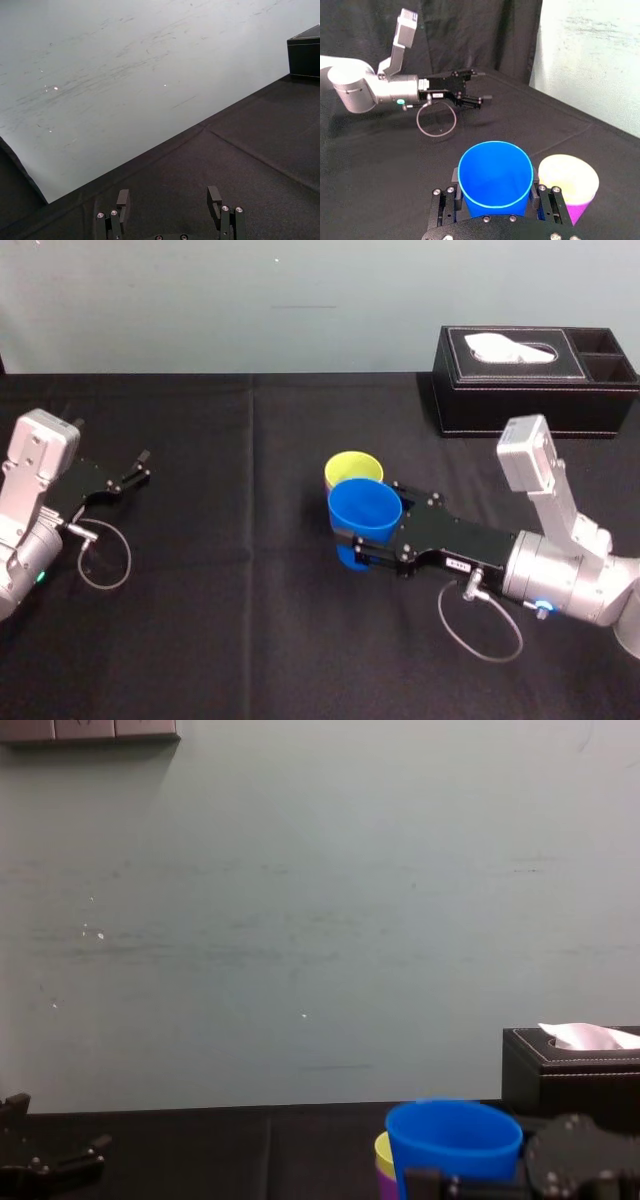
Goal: Stack the three plastic cups sequentially using one hand.
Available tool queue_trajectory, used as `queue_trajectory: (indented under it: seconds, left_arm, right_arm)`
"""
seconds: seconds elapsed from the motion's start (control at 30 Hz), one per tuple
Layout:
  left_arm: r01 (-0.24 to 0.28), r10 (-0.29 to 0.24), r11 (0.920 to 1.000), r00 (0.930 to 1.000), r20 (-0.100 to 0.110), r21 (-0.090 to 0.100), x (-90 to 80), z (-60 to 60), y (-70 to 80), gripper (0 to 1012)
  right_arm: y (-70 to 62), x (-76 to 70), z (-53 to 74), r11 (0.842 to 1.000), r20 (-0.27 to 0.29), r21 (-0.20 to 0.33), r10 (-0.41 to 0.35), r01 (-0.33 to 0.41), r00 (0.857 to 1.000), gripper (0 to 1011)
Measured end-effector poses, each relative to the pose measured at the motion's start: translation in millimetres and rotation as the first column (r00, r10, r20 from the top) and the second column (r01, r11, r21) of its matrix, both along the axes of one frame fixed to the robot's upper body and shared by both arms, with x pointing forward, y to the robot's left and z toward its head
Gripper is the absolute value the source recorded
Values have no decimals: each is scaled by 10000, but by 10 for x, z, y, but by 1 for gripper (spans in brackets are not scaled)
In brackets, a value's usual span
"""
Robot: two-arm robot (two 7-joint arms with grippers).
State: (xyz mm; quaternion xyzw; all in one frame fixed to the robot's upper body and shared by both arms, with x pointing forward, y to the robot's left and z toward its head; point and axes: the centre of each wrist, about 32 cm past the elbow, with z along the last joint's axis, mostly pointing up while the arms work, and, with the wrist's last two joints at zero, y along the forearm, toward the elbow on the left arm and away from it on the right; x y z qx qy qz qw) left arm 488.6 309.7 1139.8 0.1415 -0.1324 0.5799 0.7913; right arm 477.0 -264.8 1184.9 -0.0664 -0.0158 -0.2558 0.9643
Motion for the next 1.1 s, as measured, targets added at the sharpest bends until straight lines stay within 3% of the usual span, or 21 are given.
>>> queue_trajectory:
  seconds: [0.47, 0.77, 1.1]
  left_arm:
    - [0, 0, 10000, 10000, 1, 0, 0, 0, 0, 1011]
    - [0, 0, 10000, 10000, 0, 0, 0, 0, 0, 1011]
    - [1, -1, 10000, 10000, 0, 0, 0, 0, 0, 1012]
  right_arm:
    - [56, 232, 320, 10000, 359, -42, 49, -47, 9993, 735]
    - [56, 467, 399, 9998, 601, -155, -121, 131, 9981, 735]
    - [55, 631, 372, 9997, 834, -130, -213, 224, 9963, 735]
